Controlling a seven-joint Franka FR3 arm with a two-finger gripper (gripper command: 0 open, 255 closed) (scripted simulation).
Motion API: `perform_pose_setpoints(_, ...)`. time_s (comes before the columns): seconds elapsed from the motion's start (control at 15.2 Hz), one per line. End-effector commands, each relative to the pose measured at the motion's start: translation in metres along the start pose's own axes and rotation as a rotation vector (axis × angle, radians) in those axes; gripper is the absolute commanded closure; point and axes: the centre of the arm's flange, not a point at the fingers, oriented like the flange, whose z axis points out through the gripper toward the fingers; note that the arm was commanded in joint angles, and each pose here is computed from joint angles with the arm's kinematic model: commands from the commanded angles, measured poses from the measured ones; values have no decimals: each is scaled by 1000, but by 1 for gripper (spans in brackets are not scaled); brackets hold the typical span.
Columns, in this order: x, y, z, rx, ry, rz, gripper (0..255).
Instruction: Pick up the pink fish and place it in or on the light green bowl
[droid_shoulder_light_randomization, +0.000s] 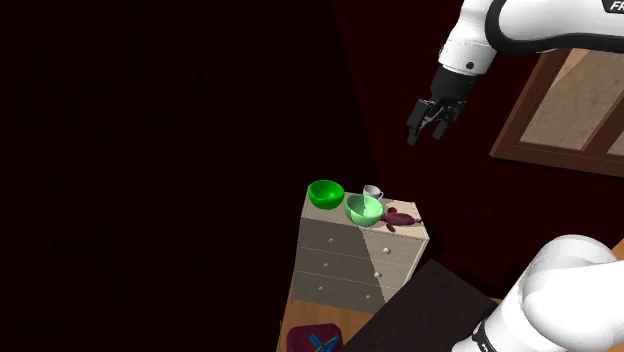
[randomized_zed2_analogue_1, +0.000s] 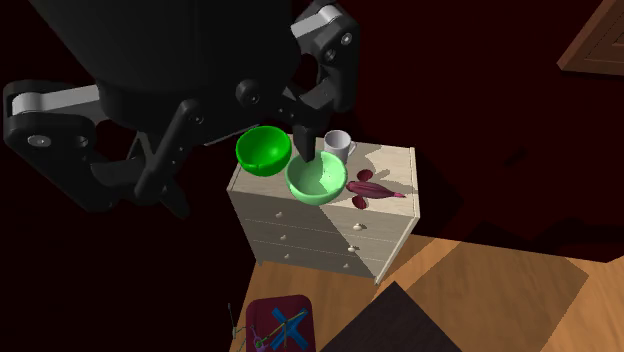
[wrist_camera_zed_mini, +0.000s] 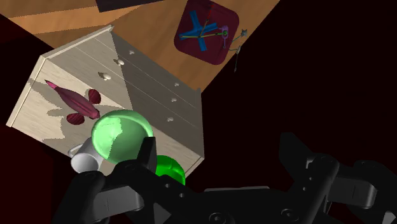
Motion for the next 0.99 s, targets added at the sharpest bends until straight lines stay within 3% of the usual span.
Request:
perform_pose_setpoints(0.0, 0, 0, 0, 0, 0, 0, 0)
perform_pose_setpoints(0.92, 41, 136, 134, 121, 53, 120, 0)
